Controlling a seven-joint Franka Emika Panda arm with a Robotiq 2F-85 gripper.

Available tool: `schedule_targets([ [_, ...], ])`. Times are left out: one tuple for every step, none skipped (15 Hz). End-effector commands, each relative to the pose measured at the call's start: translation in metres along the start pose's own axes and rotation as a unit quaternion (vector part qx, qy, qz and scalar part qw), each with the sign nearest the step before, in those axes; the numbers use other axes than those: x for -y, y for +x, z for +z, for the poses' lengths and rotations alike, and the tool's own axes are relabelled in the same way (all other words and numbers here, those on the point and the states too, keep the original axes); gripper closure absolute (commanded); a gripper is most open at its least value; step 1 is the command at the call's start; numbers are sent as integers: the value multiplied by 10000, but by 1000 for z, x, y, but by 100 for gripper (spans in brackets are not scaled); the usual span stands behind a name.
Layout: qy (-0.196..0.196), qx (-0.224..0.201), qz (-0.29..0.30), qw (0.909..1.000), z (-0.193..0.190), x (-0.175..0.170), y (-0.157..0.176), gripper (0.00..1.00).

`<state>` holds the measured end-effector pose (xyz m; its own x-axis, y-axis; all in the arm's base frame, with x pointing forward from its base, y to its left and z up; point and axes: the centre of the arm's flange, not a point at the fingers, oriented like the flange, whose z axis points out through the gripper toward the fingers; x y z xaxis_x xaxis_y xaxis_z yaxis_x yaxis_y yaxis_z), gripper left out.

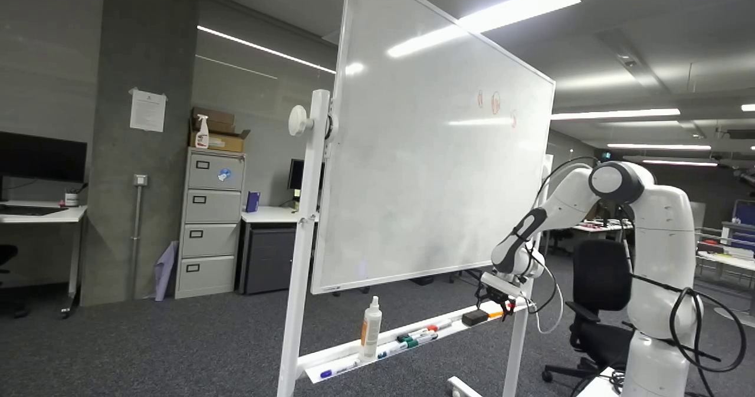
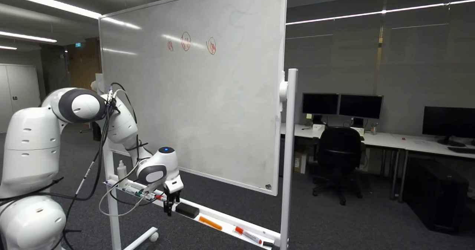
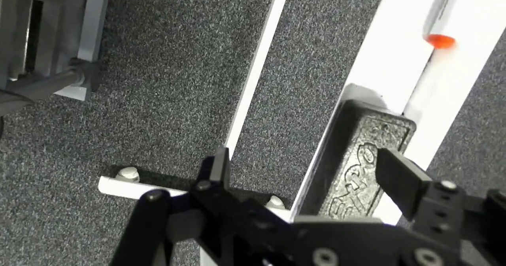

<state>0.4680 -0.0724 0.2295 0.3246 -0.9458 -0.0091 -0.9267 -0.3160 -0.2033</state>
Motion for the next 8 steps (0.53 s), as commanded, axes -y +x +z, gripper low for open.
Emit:
schedule_targets([
  [252, -462, 397, 9978, 21, 5, -5, 0],
  [347, -622, 493, 9962, 25, 7, -7, 0],
  [407, -692, 551, 9952, 28, 9, -9, 0],
  [455, -764, 587, 9943, 31, 11, -11, 0],
  [473, -809, 609, 9937, 35, 12, -13, 0],
  [497, -861, 628, 9931, 35, 13, -15, 0],
  [492, -869, 644, 9929, 36, 14, -15, 0],
  [485, -875, 650, 9929, 33, 15, -12, 0],
])
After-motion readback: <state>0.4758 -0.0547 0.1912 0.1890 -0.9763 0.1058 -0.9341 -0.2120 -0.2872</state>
